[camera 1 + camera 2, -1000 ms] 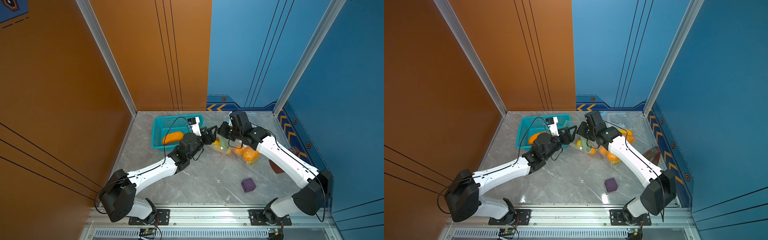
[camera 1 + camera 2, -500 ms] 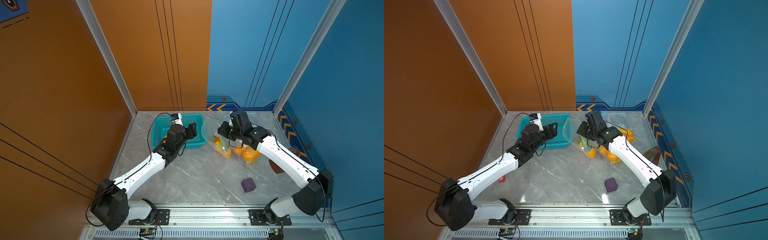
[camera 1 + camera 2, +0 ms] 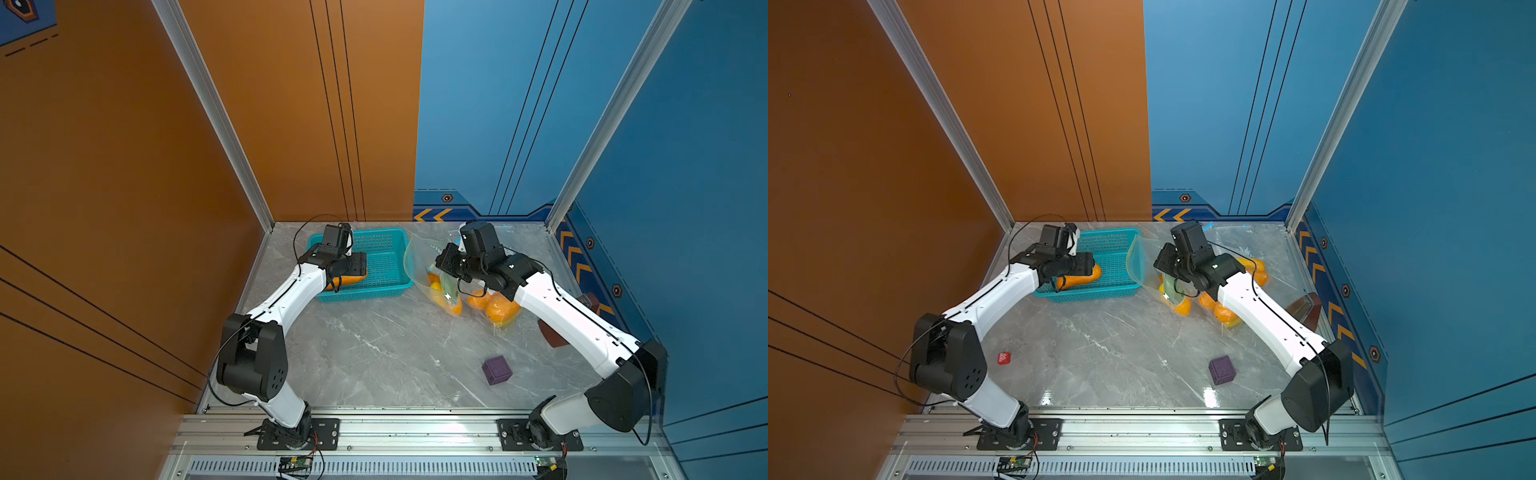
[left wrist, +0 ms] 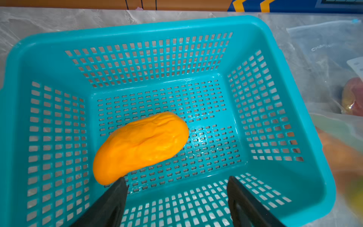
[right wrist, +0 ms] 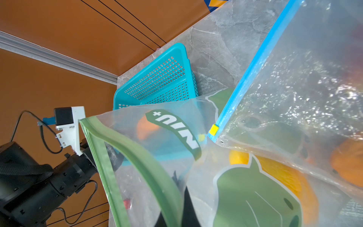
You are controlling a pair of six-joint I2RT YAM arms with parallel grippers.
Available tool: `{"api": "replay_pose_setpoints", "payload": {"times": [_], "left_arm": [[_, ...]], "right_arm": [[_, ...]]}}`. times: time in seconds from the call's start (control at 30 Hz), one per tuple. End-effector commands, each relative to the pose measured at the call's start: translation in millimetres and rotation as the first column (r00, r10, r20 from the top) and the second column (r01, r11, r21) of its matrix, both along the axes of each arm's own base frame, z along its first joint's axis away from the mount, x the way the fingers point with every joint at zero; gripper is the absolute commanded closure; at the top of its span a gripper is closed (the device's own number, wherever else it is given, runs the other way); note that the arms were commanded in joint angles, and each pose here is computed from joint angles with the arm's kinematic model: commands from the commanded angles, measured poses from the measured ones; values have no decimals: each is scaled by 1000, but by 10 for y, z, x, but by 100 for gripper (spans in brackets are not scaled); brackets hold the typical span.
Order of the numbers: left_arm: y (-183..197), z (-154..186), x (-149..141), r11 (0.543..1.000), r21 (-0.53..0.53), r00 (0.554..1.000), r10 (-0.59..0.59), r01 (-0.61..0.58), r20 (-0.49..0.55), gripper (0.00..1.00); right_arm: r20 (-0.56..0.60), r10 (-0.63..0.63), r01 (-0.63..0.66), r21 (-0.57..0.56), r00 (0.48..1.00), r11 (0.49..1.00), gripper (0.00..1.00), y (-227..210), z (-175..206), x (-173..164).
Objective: Place the mango in a zip-top bag and seal the zipper
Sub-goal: Place the mango in the zipper food storage bag, then pick up the mango from the basket.
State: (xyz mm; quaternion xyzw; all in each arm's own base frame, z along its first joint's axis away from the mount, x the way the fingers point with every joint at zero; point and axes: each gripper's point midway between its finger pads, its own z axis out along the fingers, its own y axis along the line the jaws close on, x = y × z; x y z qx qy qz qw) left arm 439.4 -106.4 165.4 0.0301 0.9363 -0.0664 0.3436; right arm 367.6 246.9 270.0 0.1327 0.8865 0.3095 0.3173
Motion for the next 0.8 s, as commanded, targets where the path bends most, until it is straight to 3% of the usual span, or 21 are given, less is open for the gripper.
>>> {"api": "replay_pose_setpoints", "payload": {"times": [0.0,0.2,0.47,0.77], "left_arm": [[80,-178,-14,988,100,988,-107,118,-111,15],[121,-378,127,958,171,961,-195,229,-196,0],[164,-632,132,896,207,893,-320,394,-315,2],[278,-889,215,867,246,861,-318,433,-396,2]], "right_arm": [[3,-18,18,-2,1000,1000,100,-31,28,-39],[1,-27,27,-9,1000,1000,100,-48,21,-45],[1,-30,30,-11,1000,999,100,-37,21,-41],[-7,-30,30,-20,1000,999,100,-25,-14,-33]]}}
